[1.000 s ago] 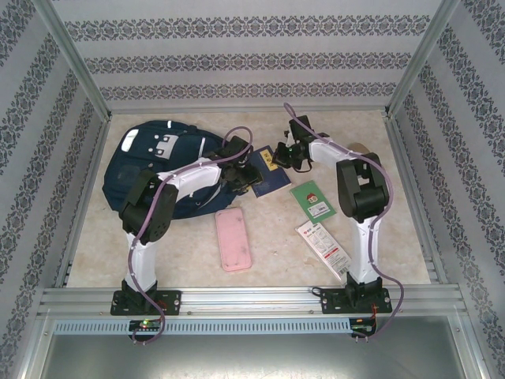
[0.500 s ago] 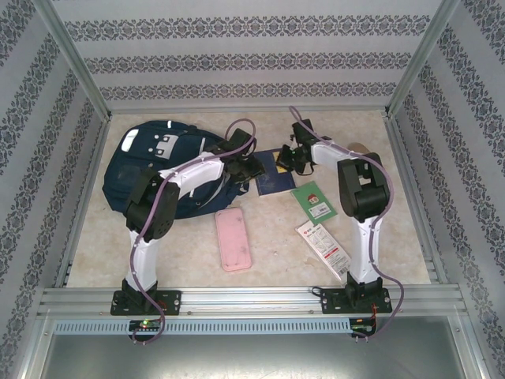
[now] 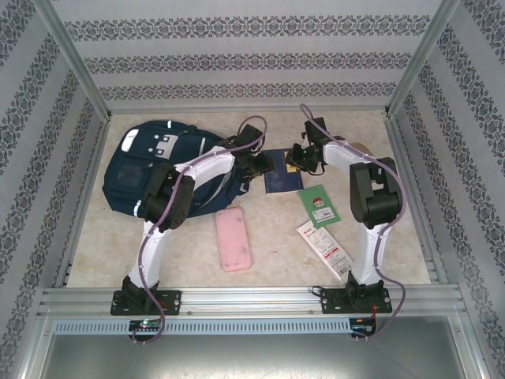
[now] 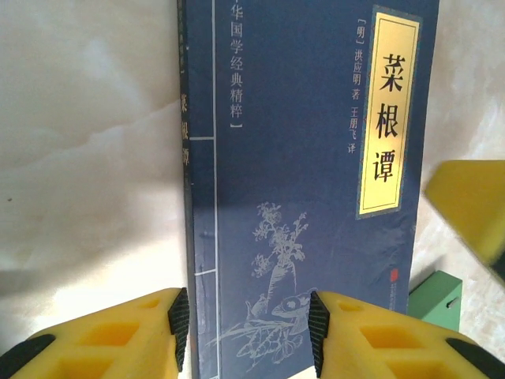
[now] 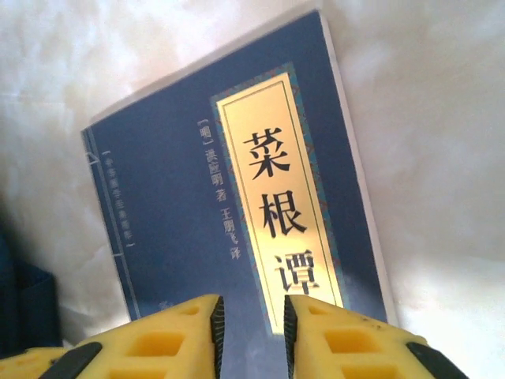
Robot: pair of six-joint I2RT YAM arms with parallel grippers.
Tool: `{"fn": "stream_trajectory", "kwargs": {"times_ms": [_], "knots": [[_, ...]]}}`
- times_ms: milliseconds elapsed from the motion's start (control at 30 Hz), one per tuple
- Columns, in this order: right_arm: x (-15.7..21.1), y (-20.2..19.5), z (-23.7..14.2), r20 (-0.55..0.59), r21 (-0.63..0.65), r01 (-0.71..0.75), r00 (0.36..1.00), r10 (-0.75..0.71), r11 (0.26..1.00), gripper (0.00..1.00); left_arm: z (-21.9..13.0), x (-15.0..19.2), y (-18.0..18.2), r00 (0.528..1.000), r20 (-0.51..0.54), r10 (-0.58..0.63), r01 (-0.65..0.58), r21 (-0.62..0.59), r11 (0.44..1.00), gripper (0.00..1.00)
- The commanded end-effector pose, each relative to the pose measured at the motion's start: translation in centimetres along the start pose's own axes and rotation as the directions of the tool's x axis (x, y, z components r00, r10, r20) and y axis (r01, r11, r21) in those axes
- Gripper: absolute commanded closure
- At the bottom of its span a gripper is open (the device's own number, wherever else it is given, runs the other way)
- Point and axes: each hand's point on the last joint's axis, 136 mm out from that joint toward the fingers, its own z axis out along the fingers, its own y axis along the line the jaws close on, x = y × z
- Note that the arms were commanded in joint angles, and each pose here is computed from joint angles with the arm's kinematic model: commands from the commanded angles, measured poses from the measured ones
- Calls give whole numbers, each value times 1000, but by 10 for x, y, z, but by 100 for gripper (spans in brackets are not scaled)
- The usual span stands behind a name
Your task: Pack the student bag
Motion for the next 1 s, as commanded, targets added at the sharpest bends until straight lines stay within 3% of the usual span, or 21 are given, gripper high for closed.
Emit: {"fn": "stream_trajectory", "kwargs": {"times_ms": [0,467,667,967], "knots": [[-5,-14,-19,42,99,74,996,-79,992,65,7,5,6,998,-30,46,-47,-35,998,53],[28,-43,15,-93,180,77,994,-61,981,64,35,17,18,994,-107,-4,-2,-50,999,54],[31,-46,16,-78,275,64,996,-44,959,63,38,20,23,993,-118,-17,9,-67,998,54],[48,-8,40,-169,51,36,985,-27,998,63,43,25,13,988,-151,-22,22,-4,1000,54]]}}
